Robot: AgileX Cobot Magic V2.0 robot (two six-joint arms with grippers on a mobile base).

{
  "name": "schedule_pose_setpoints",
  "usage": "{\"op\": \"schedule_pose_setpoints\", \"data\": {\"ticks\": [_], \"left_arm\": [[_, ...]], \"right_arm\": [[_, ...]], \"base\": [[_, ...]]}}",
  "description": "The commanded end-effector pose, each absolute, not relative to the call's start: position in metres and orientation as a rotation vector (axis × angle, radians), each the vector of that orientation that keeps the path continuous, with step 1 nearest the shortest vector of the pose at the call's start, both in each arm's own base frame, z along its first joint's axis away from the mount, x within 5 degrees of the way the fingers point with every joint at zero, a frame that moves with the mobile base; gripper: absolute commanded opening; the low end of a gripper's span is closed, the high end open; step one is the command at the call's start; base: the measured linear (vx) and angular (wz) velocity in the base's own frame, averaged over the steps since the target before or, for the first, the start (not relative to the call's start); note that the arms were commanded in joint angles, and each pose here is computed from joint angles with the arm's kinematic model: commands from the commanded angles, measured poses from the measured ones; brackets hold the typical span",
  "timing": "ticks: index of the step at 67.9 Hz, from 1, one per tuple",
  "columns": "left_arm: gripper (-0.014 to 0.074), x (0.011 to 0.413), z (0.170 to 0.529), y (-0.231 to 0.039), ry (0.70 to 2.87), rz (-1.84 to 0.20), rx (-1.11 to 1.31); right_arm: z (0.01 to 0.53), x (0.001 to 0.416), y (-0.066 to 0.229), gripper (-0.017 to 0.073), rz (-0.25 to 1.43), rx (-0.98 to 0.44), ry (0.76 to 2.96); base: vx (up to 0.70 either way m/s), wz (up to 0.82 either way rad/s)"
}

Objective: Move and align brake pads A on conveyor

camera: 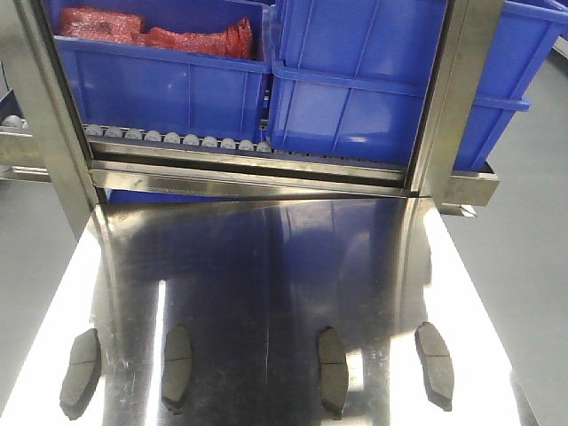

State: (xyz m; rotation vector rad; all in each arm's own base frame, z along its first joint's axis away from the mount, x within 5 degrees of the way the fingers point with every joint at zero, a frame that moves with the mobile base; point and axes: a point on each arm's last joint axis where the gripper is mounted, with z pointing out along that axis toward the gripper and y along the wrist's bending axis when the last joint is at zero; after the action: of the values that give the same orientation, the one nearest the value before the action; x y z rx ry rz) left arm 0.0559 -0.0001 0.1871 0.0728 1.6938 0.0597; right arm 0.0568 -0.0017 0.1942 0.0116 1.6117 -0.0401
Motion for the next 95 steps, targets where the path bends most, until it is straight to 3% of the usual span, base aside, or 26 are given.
{"op": "schedule_pose_setpoints", "data": {"ticks": [1,65,78,95], "left_arm": [[-0.0006,0.056,0.189,0.000,1.622,0.046,0.062],[-0.0006,0.056,0.195,0.000,1.555,0.047,0.060],[-0.0006,0.054,0.212,0.000,1.368,0.044,0.048],[-0.0006,0.038,0.259,0.002,0.939,0.023,-0.006]], "right_arm": [[0.198,0.056,-0.002,-0.0007,-0.055,0.017,1.538],[0.198,0.056,-0.002,-0.0007,-0.055,0.017,1.538],[0.198,0.056,-0.002,-0.0007,-0.055,0.017,1.538],[0.198,0.056,-0.002,-0.0007,-0.055,0.017,1.538]], "base": [[0.00,0.00],[0.00,0.00],[0.00,0.00],[0.00,0.00]]}}
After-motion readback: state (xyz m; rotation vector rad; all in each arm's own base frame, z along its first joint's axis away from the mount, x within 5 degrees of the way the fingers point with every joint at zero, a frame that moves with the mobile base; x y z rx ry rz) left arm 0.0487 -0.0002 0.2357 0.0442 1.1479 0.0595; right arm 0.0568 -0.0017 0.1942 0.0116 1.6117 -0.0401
